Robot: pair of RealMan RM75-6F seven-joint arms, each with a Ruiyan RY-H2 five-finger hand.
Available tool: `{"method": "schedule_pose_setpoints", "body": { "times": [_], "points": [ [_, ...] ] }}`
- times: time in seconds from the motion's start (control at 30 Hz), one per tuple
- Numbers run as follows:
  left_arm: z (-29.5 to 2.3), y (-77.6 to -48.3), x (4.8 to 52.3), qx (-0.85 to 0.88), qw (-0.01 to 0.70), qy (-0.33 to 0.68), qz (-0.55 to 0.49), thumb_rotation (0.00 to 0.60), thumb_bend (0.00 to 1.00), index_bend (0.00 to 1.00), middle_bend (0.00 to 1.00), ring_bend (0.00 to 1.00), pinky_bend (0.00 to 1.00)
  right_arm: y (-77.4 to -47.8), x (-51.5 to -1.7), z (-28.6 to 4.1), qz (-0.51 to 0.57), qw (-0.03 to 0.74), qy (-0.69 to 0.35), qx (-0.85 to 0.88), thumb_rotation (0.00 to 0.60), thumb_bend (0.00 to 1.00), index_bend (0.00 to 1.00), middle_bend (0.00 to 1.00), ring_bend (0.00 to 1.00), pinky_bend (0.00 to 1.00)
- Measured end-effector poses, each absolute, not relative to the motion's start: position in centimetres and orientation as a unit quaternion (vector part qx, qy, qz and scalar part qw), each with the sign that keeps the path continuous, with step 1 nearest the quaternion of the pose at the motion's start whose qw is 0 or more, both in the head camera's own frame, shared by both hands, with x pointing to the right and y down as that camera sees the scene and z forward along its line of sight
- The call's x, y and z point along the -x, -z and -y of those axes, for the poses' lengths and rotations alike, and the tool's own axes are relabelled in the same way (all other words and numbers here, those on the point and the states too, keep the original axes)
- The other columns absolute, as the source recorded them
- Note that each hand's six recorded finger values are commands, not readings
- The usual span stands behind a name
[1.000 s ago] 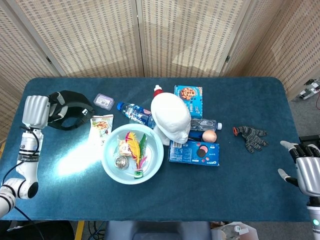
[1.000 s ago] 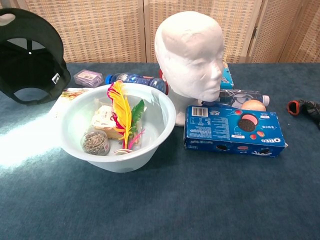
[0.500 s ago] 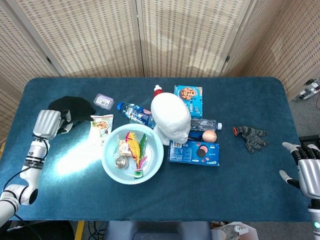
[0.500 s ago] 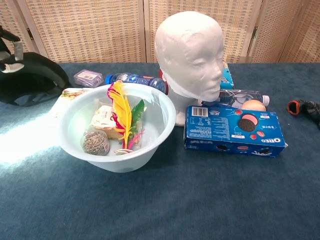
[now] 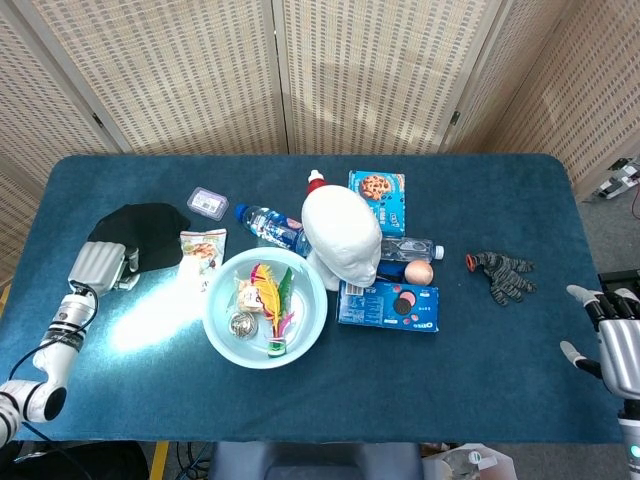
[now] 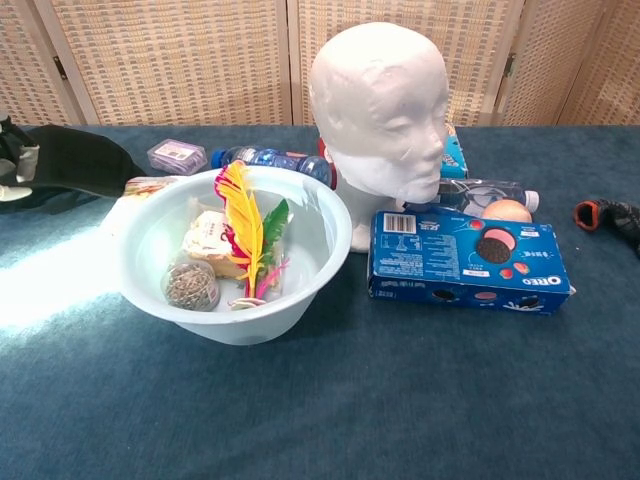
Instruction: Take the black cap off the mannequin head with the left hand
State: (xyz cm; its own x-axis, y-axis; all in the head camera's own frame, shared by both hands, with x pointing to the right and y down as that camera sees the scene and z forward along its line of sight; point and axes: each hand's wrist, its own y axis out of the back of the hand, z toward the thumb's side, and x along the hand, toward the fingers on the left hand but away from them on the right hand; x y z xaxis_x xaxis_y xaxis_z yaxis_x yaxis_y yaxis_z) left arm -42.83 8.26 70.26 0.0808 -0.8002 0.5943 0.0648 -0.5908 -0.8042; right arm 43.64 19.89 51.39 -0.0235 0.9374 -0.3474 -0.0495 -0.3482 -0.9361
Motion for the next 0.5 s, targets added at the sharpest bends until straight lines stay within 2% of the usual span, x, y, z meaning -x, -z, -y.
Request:
{"method": "schedule_pose_setpoints", "body": {
  "times": [0.17, 0.27, 0.5],
  "points": [
    [-9.4, -69.7, 43.6, 0.637, 0.324, 0.653, -0.252, 0.600, 0.16, 0.01, 0.68, 0.69, 1.00, -51.3, -43.6, -19.9, 0.395, 0.414, -0.594, 0.565, 0.600, 0.15, 0.27, 0.35, 0.26, 0.31],
    [-10.1, -69.2, 44.2, 0.627, 0.307, 0.675, -0.238, 0.600, 0.15, 0.00, 0.59, 0.60, 0.98, -51.2, -43.6, -19.8, 0.397, 0.418, -0.590, 0.565, 0.600, 0.15, 0.28, 0.35, 0.27, 0.31],
    [-11.9, -67.7, 44.1, 0.616, 0.274, 0.704, -0.223, 0.600, 0.14, 0.00, 0.44, 0.49, 0.91, -51.2, -43.8, -19.9, 0.401, 0.419, -0.589, 0.563, 0.600, 0.15, 0.28, 0.35, 0.27, 0.31]
  ]
}}
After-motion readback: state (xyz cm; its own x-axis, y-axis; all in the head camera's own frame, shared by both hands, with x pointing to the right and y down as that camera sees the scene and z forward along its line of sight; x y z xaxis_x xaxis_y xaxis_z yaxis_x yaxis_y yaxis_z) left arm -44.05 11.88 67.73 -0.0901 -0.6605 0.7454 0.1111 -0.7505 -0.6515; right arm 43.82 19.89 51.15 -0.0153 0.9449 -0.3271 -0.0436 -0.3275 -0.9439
